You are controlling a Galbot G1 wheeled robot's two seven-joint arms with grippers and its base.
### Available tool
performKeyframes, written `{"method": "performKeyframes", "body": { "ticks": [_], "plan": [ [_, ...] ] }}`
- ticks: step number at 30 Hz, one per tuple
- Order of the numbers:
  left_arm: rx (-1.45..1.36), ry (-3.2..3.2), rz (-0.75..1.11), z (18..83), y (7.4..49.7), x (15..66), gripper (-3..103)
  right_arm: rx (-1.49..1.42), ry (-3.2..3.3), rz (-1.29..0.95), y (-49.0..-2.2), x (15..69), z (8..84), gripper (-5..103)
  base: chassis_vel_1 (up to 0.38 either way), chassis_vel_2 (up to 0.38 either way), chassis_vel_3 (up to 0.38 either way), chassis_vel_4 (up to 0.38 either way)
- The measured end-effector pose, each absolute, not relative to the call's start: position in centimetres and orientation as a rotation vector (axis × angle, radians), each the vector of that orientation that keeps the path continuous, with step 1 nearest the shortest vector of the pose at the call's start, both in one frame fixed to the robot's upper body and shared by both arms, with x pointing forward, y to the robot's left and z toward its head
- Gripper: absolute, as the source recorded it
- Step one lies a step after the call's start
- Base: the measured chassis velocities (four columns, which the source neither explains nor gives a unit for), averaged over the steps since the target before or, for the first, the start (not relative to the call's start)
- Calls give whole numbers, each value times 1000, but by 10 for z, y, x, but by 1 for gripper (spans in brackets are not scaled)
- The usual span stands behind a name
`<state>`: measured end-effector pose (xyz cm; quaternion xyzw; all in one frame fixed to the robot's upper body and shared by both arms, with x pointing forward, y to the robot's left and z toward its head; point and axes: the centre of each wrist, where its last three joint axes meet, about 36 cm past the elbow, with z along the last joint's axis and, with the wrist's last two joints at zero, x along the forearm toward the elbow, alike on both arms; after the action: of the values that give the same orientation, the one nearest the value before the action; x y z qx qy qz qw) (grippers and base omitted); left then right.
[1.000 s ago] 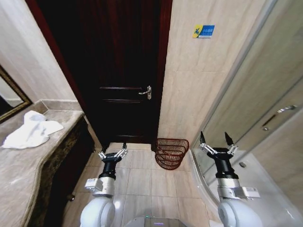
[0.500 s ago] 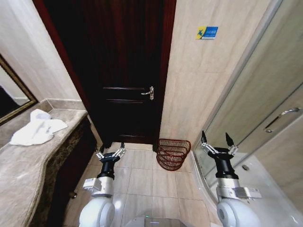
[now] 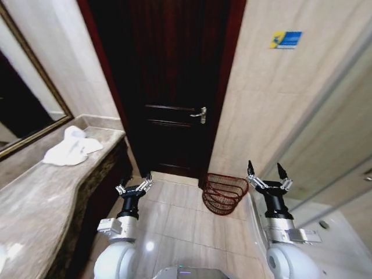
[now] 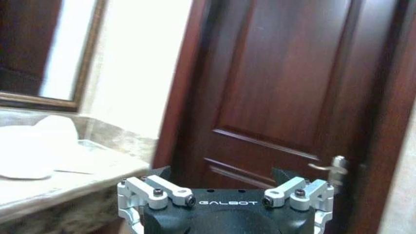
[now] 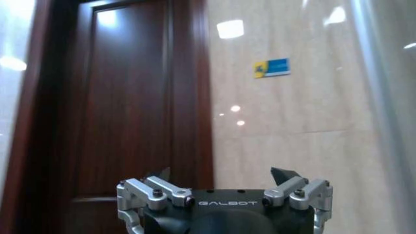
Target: Discard the used towel into the hamper.
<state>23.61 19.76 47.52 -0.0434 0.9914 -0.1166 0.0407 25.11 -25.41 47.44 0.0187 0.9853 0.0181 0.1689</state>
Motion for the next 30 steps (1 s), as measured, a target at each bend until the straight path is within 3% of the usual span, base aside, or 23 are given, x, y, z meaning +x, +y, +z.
{"method": "performKeyframes", "body": {
  "ticks": [30],
  "plan": [
    [-198,3025,-303,465,202,239,100,7,2796,111,-255,255,470,100,121,122,123,124]
  ]
}}
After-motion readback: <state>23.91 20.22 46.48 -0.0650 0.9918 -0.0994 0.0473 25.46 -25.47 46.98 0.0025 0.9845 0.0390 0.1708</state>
